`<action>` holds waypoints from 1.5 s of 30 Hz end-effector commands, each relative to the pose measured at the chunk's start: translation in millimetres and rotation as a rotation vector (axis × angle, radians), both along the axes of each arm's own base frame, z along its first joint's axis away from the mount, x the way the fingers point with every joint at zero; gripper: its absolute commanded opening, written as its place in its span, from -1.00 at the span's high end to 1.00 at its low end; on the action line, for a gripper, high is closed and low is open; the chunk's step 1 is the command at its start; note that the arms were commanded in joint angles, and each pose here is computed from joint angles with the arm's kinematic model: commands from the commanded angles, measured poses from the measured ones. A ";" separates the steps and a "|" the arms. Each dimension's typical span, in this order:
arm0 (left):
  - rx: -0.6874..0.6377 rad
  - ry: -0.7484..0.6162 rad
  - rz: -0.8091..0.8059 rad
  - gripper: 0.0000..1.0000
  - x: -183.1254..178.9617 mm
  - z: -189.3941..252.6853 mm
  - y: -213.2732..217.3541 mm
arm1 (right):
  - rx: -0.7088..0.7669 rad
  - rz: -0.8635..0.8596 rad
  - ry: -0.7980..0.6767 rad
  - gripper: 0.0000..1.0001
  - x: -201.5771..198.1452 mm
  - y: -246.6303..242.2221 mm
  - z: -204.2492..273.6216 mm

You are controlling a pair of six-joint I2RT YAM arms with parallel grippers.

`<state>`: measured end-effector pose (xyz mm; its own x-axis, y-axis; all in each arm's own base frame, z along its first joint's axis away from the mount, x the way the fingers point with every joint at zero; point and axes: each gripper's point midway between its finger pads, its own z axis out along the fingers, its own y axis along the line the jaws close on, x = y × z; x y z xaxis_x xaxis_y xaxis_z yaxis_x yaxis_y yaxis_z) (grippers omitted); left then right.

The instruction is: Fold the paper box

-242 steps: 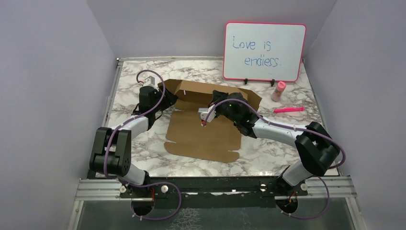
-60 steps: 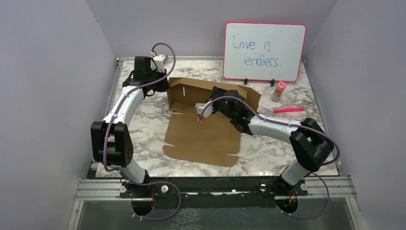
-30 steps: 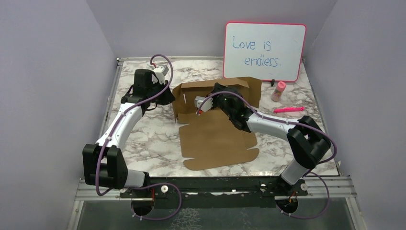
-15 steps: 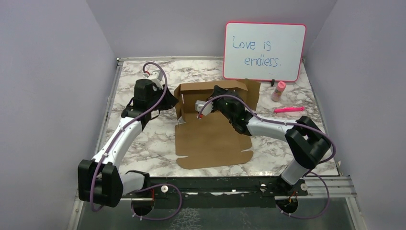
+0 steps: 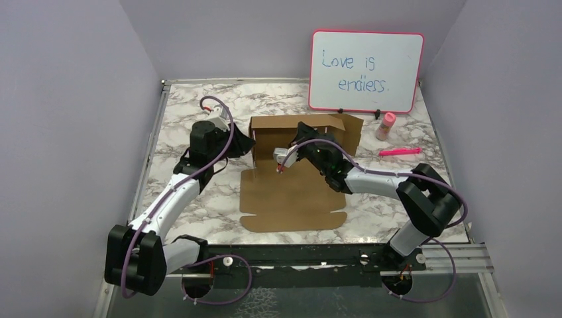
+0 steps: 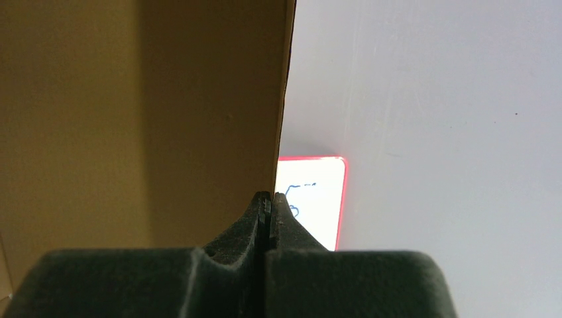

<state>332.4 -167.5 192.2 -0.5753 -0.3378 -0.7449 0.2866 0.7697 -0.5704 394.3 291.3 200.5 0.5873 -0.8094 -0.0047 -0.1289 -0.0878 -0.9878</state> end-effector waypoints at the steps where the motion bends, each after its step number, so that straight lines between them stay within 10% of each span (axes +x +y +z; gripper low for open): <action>1: -0.055 0.015 -0.043 0.44 -15.4 -10.8 -16.8 | -0.020 0.110 -0.009 0.98 -20.2 19.2 -1.9; 17: 0.049 -0.024 0.053 -0.10 -24.0 -26.9 -0.3 | -0.115 0.079 -0.111 0.98 -27.9 12.3 -12.6; 32: 0.306 -0.201 0.132 -0.73 -27.2 54.0 45.6 | -0.110 0.070 -0.110 0.98 -28.0 10.5 -11.4; 45: 0.467 0.052 0.140 -0.82 4.6 -23.1 92.2 | -0.110 0.076 -0.111 0.98 -28.9 10.5 -9.2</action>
